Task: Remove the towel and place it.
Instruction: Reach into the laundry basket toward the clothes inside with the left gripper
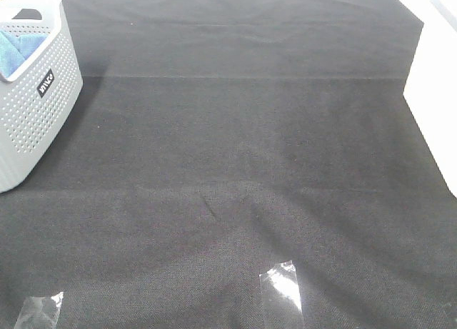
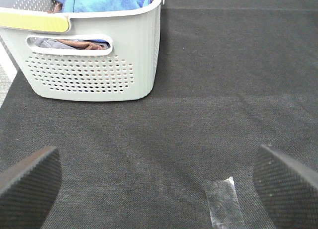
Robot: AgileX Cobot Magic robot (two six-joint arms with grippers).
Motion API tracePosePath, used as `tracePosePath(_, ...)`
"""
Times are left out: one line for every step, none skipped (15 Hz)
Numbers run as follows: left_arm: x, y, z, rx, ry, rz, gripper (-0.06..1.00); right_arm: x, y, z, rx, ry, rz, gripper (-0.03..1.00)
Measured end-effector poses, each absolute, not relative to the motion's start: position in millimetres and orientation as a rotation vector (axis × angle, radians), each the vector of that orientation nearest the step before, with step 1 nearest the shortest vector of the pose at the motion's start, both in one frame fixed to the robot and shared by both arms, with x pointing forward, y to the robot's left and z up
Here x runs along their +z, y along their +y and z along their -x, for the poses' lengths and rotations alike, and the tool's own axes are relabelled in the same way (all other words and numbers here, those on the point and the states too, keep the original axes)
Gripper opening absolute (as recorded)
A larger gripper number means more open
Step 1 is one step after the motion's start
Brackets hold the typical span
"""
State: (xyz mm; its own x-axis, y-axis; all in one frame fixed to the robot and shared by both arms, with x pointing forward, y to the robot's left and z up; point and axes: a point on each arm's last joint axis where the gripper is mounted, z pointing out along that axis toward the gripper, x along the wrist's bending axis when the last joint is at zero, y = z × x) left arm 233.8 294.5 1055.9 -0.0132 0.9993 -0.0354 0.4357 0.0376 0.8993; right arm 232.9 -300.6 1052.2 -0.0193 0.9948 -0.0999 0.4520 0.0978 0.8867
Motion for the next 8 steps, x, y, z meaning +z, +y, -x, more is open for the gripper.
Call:
tracePosePath(1055.9,294.5,-233.8,0.936,1.554,-1.500,0.99,1052.2,-300.6,-232.9,0.869,1.587,-1.464,0.79)
tracePosePath(1055.9,294.5,-233.8,0.936,1.554,-1.500,0.99,1052.2,-300.6,-232.9,0.869,1.587,-1.464,0.79)
tracePosePath(1055.9,294.5,-233.8,0.936,1.554,-1.500,0.99,1052.2,-300.6,-232.9,0.869,1.587,-1.464,0.79)
tracePosePath(1055.9,294.5,-233.8,0.936,1.554,-1.500,0.99,1052.2,-300.6,-232.9,0.869,1.587,-1.464,0.79)
tracePosePath(1055.9,294.5,-233.8,0.936,1.554,-1.500,0.99,1052.2,-300.6,-232.9,0.869,1.587,-1.464,0.79)
tracePosePath(1055.9,294.5,-233.8,0.936,1.554,-1.500,0.99,1052.2,-300.6,-232.9,0.869,1.587,-1.464,0.79)
tracePosePath(1055.9,294.5,-233.8,0.936,1.554,-1.500,0.99,1052.2,-300.6,-232.9,0.869,1.587,-1.464,0.79)
tracePosePath(1055.9,294.5,-233.8,0.936,1.554,-1.500,0.99,1052.2,-300.6,-232.9,0.869,1.587,-1.464,0.79)
